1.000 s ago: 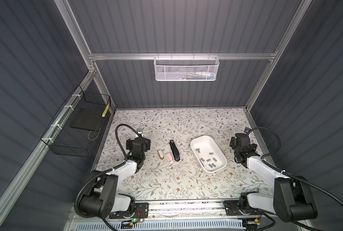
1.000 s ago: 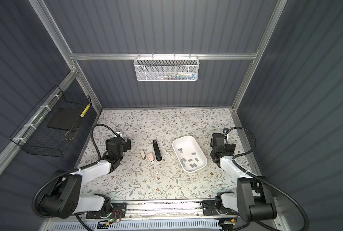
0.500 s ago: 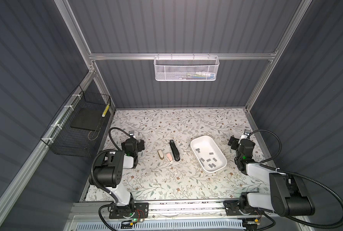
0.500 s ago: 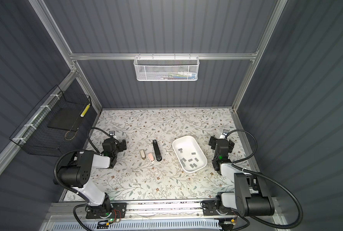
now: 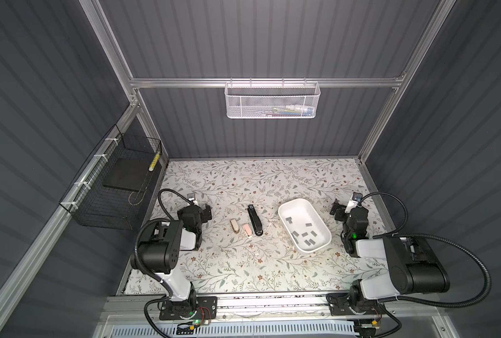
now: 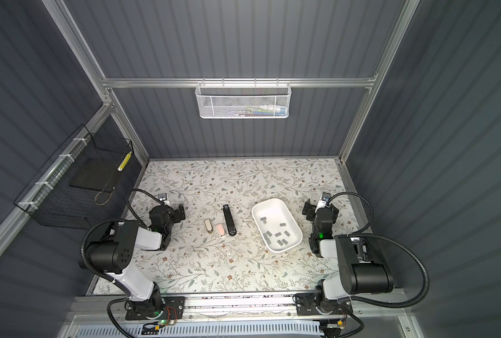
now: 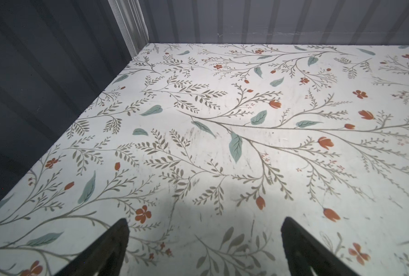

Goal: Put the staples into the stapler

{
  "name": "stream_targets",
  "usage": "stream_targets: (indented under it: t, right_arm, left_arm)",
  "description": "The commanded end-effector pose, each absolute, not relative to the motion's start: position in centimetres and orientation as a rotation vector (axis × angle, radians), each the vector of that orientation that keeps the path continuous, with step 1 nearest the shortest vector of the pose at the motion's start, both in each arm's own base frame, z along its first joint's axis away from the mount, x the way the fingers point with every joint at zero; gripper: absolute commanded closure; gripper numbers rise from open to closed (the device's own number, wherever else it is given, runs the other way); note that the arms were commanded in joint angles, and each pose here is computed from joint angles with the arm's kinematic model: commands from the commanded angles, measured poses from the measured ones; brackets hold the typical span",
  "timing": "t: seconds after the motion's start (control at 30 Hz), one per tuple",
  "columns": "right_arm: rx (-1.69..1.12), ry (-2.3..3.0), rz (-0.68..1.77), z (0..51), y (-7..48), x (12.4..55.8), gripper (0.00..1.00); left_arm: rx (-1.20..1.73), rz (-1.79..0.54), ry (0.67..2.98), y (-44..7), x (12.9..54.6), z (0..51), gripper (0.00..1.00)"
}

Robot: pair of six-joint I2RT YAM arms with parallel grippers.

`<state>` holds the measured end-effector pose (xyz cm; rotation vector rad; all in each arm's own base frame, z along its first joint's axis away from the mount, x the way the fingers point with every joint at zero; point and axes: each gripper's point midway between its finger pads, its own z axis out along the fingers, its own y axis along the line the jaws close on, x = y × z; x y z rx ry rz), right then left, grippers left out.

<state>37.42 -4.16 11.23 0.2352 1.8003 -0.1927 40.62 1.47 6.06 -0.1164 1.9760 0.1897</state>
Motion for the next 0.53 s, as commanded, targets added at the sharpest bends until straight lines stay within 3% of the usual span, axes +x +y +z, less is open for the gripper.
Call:
stream_targets:
  t: [0.0,0.5]
  right_arm:
    - [0.236,1.765,-0.191,12.35,-4.31,37.8,0.01]
    - [0.238,1.766,-0.19,12.3,-4.32,37.86,0.01]
  left_arm:
    - [-0.147,0.201,1.95,1.67,41.14,6.72,0.0]
    - [-0.138,0.21,1.94,1.46,41.01,6.97,0.0]
